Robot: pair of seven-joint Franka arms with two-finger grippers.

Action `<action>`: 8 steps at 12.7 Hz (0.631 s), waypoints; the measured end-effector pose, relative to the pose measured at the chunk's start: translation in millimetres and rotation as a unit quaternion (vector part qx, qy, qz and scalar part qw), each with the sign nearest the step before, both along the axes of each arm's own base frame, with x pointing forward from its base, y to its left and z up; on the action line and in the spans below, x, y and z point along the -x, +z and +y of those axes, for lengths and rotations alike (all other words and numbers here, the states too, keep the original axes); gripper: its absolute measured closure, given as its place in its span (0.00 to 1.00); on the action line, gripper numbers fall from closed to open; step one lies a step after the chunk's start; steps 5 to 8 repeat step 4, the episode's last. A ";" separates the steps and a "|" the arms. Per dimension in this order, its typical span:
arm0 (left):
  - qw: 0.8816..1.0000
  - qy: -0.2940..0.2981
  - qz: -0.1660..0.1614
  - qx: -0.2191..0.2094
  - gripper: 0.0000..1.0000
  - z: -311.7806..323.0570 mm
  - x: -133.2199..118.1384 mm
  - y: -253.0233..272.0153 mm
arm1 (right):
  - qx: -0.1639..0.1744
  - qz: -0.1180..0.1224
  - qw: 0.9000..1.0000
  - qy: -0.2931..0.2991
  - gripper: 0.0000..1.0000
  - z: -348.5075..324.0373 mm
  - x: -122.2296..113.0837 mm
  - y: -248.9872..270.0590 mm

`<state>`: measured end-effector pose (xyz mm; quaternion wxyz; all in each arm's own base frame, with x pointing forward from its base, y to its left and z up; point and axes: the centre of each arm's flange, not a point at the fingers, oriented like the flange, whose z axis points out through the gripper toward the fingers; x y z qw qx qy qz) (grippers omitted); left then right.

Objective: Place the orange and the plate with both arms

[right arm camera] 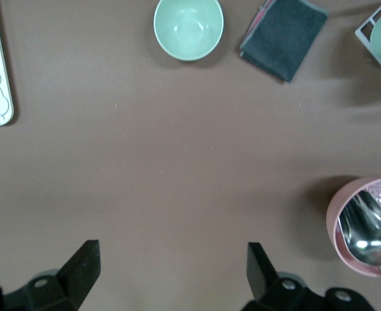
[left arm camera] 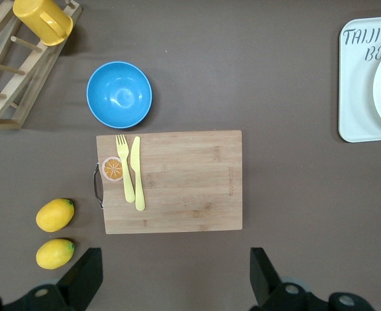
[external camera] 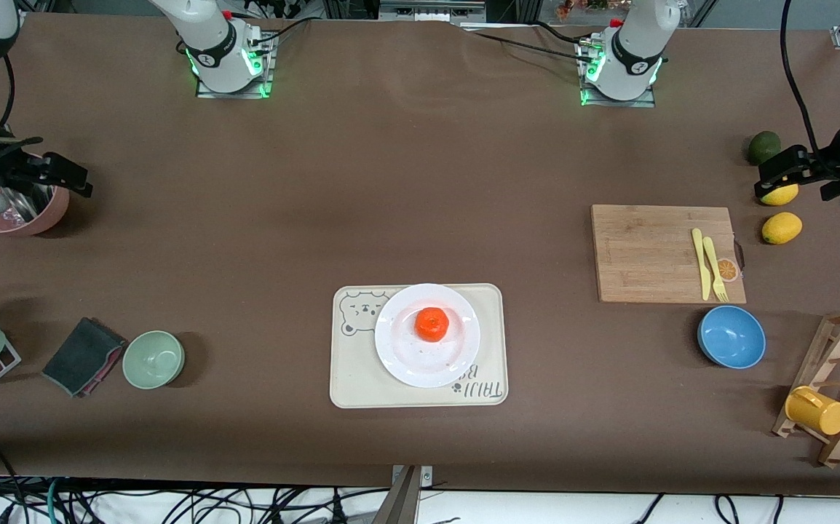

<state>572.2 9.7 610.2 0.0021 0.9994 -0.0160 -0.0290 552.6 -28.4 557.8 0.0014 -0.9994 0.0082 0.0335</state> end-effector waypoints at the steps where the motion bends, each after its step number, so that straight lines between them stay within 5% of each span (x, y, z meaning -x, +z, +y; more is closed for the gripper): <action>1: 1.000 0.000 0.000 0.000 0.00 0.0 0.0 0.0 | 0.000 -0.001 1.000 -0.001 0.00 -1.4 -0.6 2.6; 8: 1.000 0.000 0.000 0.000 0.00 0.1 0.0 0.0 | 0.001 -0.012 1.000 -0.004 0.00 -4.5 -4.9 12.5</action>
